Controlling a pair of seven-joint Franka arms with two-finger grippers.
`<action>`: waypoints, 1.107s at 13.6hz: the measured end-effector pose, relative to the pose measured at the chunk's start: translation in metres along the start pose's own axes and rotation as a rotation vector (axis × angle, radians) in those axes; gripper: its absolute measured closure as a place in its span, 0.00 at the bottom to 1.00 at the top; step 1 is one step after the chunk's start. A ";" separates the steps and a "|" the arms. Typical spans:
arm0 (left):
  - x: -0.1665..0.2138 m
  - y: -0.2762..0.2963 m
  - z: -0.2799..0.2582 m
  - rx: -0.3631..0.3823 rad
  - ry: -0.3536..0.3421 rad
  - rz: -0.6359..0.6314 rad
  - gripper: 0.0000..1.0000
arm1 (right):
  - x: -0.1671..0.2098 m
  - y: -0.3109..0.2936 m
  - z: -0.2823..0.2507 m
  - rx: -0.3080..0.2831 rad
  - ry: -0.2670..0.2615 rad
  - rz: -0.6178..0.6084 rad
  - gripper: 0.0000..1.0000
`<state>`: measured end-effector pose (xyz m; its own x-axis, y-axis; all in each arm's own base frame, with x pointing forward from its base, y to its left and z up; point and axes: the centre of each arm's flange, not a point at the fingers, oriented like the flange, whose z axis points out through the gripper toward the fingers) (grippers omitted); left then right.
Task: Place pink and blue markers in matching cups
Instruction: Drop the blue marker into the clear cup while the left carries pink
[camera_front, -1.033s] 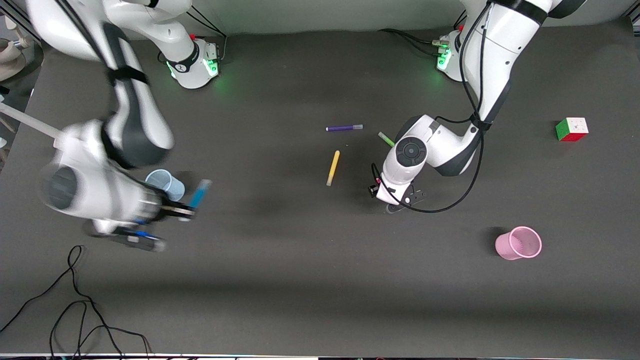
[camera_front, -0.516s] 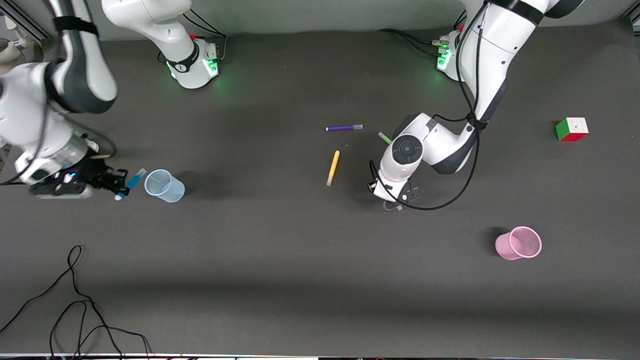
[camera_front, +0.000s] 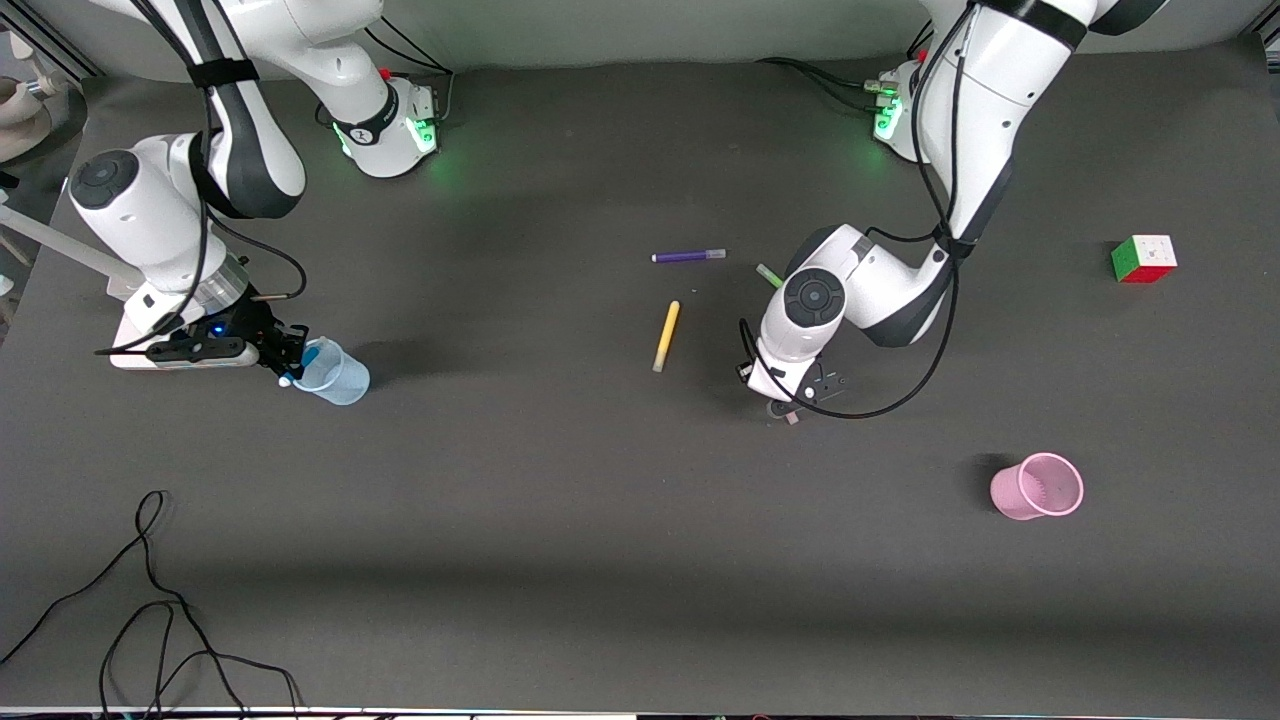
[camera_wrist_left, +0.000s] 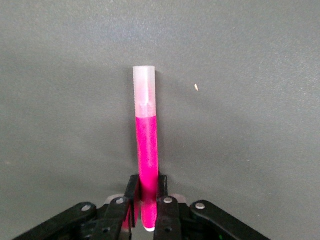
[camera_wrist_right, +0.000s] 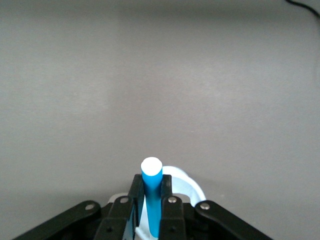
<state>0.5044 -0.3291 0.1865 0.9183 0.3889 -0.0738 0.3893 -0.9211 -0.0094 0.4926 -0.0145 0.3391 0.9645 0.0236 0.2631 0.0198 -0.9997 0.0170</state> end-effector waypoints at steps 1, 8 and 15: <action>0.002 0.001 -0.005 -0.003 0.006 -0.001 0.83 | 0.001 0.005 0.004 -0.010 0.015 0.000 0.83; 0.083 -0.005 -0.140 0.158 -0.024 0.009 0.83 | -0.001 0.009 0.025 -0.030 0.015 -0.002 0.56; 0.245 -0.190 -0.219 0.049 -0.179 0.190 0.83 | 0.031 0.016 -0.013 -0.027 -0.181 0.013 0.00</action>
<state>0.6714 -0.0544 0.3883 0.9455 0.2031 -0.2543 0.2033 -0.9788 -0.0261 0.5193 -0.0291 0.3604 0.9963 0.0056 0.0852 0.0021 -0.9991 0.0414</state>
